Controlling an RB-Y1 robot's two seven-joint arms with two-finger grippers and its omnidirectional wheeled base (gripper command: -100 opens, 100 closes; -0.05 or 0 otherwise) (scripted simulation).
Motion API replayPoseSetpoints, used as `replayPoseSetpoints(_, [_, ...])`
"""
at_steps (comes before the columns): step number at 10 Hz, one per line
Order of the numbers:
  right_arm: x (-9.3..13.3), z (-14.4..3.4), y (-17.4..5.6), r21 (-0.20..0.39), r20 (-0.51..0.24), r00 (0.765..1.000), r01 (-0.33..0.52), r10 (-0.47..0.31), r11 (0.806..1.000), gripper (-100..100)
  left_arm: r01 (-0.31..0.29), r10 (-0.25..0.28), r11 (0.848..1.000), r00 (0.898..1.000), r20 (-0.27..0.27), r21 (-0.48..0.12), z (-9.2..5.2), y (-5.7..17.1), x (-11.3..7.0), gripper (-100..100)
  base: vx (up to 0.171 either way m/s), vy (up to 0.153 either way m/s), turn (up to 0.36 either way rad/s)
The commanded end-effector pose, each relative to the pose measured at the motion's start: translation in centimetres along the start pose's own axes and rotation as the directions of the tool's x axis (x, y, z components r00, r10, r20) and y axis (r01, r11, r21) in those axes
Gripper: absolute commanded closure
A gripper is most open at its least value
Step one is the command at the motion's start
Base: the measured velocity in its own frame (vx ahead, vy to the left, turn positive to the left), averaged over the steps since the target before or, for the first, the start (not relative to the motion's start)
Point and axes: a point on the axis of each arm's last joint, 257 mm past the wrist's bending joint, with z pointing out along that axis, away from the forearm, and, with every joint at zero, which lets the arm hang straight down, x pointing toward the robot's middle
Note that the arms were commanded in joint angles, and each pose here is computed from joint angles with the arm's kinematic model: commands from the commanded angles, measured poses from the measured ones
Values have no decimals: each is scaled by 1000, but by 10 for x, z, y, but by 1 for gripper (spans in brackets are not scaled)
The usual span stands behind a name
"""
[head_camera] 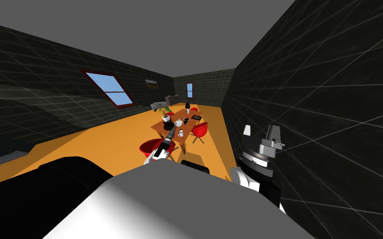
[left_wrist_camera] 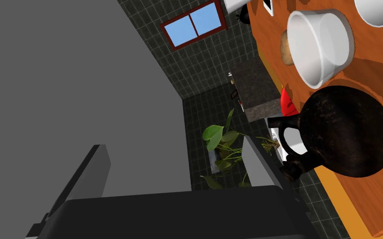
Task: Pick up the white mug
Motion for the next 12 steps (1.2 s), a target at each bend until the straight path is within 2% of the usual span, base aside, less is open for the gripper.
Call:
replayPoseSetpoints(1, [0, 0, 0, 0, 0, 1000, 0, 0, 1000, 0, -4, 4, 999, 1000, -14, -52, -2, 24, 6, -100, -9, 29, 3])
replayPoseSetpoints(3, [0, 0, 0, 0, 0, 1000, 0, 0, 1000, 0, -9, 4, 992, 999, -33, -128, -4, 55, 13, -100, -6, 38, 2])
replayPoseSetpoints(5, [0, 0, 0, 0, 0, 1000, 0, 0, 1000, 0, -9, 4, 990, 999, -35, -138, -5, 60, 14, -100, -5, 22, -2])
replayPoseSetpoints(8, [0, 0, 0, 0, 0, 1000, 0, 0, 1000, 0, -11, -5, 966, 998, -60, -259, -14, 111, 25, -100, 9, 22, -14])
replayPoseSetpoints(9, [0, 0, 0, 0, 0, 1000, 0, 0, 1000, 0, -10, -10, 957, 998, -66, -289, -16, 123, 27, -100, 29, 28, -30])
replayPoseSetpoints(10, [0, 0, 0, 0, 0, 1000, 0, 0, 1000, 0, -10, -10, 955, 998, -67, -297, -18, 126, 28, -100, 20, 17, -7])
replayPoseSetpoints(12, [0, 0, 0, 0, 0, 1000, 0, 0, 1000, 0, -8, -22, 932, 997, -77, -363, -24, 153, 34, -100, 23, 10, -25])
